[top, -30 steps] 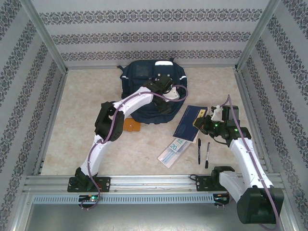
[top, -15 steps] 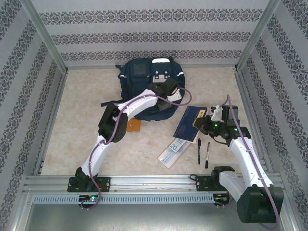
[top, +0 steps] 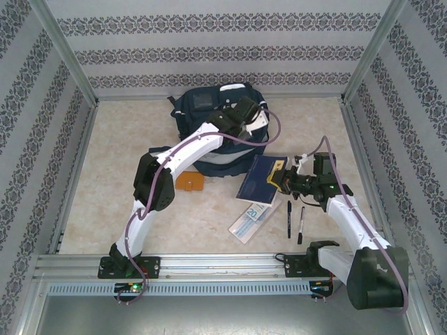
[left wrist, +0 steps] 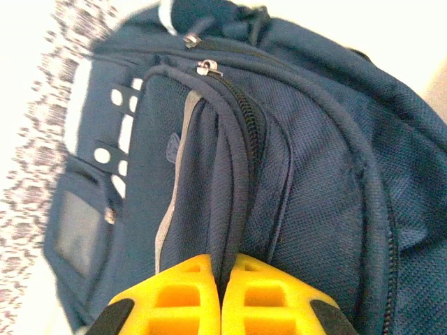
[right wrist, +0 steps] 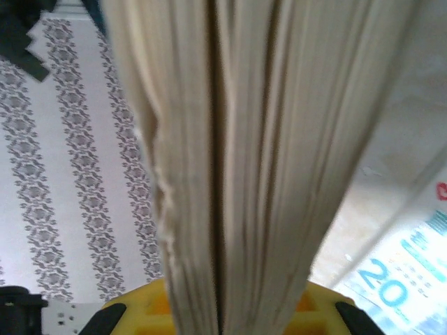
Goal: Pack books, pencil case, and school supplies into a backpack
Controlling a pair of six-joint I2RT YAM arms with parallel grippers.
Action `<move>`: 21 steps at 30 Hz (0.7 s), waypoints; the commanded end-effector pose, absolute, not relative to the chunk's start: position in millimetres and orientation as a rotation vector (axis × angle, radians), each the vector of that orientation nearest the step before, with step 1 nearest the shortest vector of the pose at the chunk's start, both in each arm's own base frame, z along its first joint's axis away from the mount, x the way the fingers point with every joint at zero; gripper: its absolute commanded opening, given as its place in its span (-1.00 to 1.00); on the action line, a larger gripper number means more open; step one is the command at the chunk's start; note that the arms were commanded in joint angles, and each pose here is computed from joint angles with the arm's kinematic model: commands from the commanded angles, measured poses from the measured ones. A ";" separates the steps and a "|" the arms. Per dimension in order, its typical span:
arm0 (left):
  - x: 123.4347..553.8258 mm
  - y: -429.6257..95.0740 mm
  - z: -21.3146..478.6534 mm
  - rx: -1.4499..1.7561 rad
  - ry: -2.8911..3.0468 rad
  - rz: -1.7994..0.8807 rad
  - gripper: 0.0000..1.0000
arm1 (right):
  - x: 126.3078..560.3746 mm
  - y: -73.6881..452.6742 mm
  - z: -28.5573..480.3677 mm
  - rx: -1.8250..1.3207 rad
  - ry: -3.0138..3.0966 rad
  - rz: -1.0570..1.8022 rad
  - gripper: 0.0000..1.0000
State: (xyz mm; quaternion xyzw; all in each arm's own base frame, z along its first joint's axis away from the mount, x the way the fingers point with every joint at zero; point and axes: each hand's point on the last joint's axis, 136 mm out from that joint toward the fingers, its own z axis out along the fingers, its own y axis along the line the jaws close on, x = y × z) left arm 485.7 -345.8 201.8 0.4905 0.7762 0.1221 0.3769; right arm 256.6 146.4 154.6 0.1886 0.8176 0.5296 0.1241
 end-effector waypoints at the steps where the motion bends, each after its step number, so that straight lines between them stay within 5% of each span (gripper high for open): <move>1: 470.8 -354.9 298.9 1.126 1.844 0.292 -1.00 | 276.0 155.6 178.6 0.516 2.273 1.649 -1.00; 13: 440.2 -388.2 356.8 1.122 1.709 0.214 -1.00 | 348.7 183.6 176.7 0.627 2.101 1.545 -1.00; 21: 416.6 -396.2 365.3 1.139 1.722 0.091 -1.00 | 407.0 214.2 166.0 0.340 2.026 1.432 -1.00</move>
